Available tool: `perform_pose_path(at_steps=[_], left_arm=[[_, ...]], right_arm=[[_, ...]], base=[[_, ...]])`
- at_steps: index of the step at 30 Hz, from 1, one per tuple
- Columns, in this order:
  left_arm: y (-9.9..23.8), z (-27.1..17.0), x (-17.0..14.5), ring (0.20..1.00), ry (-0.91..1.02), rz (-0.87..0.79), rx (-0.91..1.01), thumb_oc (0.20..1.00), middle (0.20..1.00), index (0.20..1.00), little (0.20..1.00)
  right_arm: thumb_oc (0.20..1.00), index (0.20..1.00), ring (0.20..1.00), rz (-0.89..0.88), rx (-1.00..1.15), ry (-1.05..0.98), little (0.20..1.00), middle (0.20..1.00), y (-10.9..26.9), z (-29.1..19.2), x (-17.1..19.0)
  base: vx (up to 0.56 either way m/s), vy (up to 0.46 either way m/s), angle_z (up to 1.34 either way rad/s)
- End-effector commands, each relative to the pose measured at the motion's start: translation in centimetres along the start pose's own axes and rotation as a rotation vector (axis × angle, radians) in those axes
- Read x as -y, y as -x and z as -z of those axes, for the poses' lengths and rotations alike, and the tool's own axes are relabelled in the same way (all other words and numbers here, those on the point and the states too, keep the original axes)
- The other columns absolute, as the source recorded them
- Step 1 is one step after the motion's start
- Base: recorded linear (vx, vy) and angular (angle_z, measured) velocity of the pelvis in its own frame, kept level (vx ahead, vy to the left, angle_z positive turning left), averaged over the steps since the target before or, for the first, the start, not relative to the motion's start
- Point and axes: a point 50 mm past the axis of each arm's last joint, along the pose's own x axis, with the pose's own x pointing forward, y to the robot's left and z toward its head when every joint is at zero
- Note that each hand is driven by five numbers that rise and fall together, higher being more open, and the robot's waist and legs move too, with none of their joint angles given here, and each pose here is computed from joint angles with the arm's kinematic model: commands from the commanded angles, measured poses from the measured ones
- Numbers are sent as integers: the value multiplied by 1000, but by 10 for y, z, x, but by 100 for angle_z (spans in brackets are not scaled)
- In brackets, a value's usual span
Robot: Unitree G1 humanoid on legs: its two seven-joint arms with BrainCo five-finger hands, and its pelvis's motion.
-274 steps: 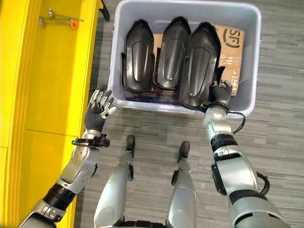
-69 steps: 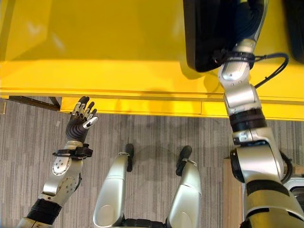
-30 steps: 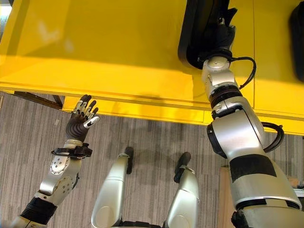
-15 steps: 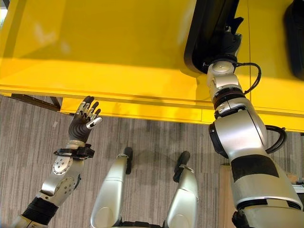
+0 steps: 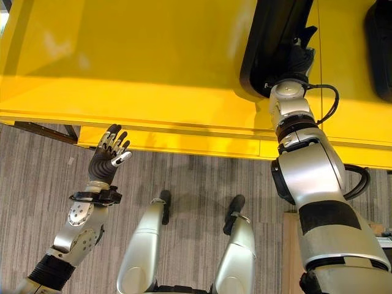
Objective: Move parts from the plastic box to the shelf.
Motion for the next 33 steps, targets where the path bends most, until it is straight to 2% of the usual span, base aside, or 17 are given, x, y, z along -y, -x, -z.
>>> perform_pose_path(at_steps=[1,6,11,15,16,17,20,21,22,24,27,32,33], left_arm=[[1,-15,8,1000,-3,45,86,1000,1000,1000,1000],[4,-15,2,1000,-17,34,72,1000,1000,1000,1000],[7,-15,-4,1000,-26,22,59,1000,1000,1000,1000],[7,-14,-8,1000,-10,-2,56,1000,1000,1000,1000],[8,-13,-10,1000,-8,-17,53,1000,1000,1000,1000],[9,-13,-12,1000,-9,-33,55,1000,1000,1000,1000],[10,-13,-15,1000,-9,-55,61,1000,1000,1000,1000],[13,-14,-18,1000,-20,-66,69,1000,1000,1000,1000],[14,-13,-18,1000,-23,-63,65,1000,1000,1000,1000],[18,-14,-20,1000,-30,-71,76,1000,1000,1000,1000],[22,-14,-21,1000,-49,-66,81,1000,1000,1000,1000],[27,-12,-23,1000,-76,-74,82,1000,1000,1000,1000],[28,-12,-22,1000,-86,-71,86,1000,1000,1000,1000]], right_arm=[[1000,1000,1000,95,159,-48,1000,1000,-12,-47,29],[1000,1000,1000,111,228,-96,1000,1000,-13,-75,35],[1000,1000,1000,115,333,-235,1000,1000,-7,-118,38],[1000,1000,1000,14,540,-343,1000,1000,19,-157,19],[1000,1000,1000,-51,697,-336,1000,1000,39,-171,13],[1000,1000,1000,-74,806,-301,1000,1000,53,-169,16],[1000,1000,1000,-111,940,-231,1000,1000,73,-151,27],[1000,1000,1000,-69,1019,-54,1000,1000,83,-116,48],[1000,1000,1000,-66,1014,-52,1000,1000,83,-114,49],[1000,1000,1000,7,1070,159,1000,1000,91,-87,68],[1000,1000,1000,20,1058,350,1000,1000,99,-51,80],[1000,1000,1000,55,1064,581,1000,1000,114,-12,91],[1000,1000,1000,1,1036,641,1000,1000,119,7,87]], base=[[0,0,0],[0,0,0],[-16,4,0],[-43,31,-9],[-6,29,-14],[-9,29,-6],[-1,-5,-6],[0,0,0],[13,-22,14],[11,-6,5],[15,-17,-10],[5,-12,-6],[0,0,0]])
